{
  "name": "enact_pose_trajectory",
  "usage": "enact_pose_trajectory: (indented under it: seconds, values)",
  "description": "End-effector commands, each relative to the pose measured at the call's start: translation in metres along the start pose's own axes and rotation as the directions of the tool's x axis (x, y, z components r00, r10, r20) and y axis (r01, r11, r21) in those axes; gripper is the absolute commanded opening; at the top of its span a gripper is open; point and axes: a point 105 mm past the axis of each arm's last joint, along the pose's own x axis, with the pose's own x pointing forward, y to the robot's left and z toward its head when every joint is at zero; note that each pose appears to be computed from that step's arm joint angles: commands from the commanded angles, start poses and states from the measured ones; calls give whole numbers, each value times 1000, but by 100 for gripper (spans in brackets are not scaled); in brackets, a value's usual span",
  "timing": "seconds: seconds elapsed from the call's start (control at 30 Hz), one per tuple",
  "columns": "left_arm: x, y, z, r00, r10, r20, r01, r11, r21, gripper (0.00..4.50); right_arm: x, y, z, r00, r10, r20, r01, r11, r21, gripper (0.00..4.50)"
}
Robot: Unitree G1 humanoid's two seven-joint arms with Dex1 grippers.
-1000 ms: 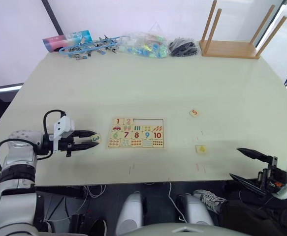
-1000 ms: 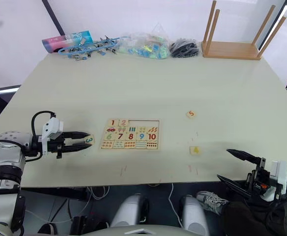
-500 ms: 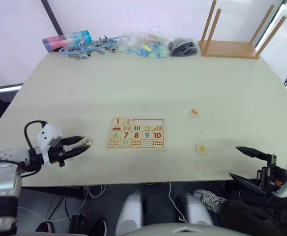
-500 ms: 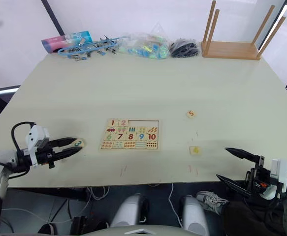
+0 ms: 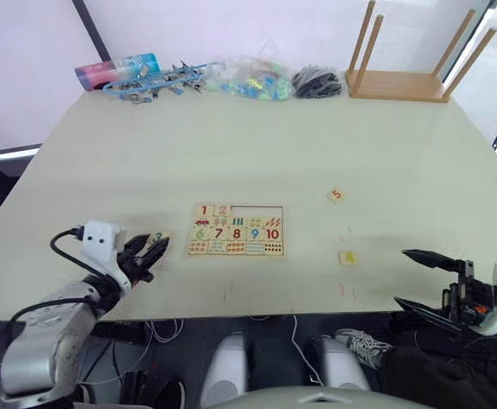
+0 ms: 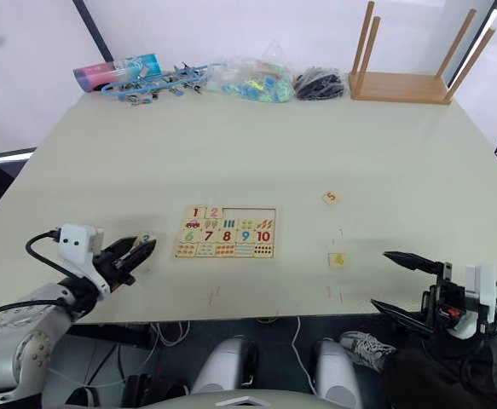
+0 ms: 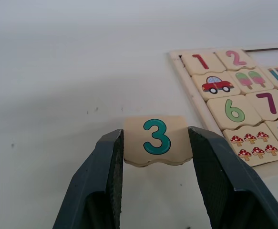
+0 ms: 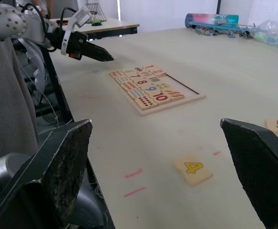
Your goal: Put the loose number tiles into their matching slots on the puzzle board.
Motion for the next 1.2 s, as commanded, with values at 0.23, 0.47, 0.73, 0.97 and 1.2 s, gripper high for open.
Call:
enact_pose_trajectory:
  seconds: [0.23,0.47,0.73,0.97,1.2]
  values:
    - [-10,4,-2,959,284,9,-283,956,-74,162,-5,-6,6,999,25,-22,-26,999,-44,450]
    - [-9,-18,-12,936,350,-42,-351,912,-212,162,-12,-10,2,999,24,-37,-25,998,-52,450]
    - [-9,-20,-22,881,457,-121,-473,854,-216,162,-12,-12,-1,999,29,-42,-31,997,-66,450]
    - [-9,-21,-22,860,498,-111,-509,824,-248,267,-10,-13,1,999,26,-35,-28,997,-72,450]
    - [-8,-28,2,901,434,6,-424,883,-201,443,-7,-14,1,999,22,-32,-24,997,-78,450]
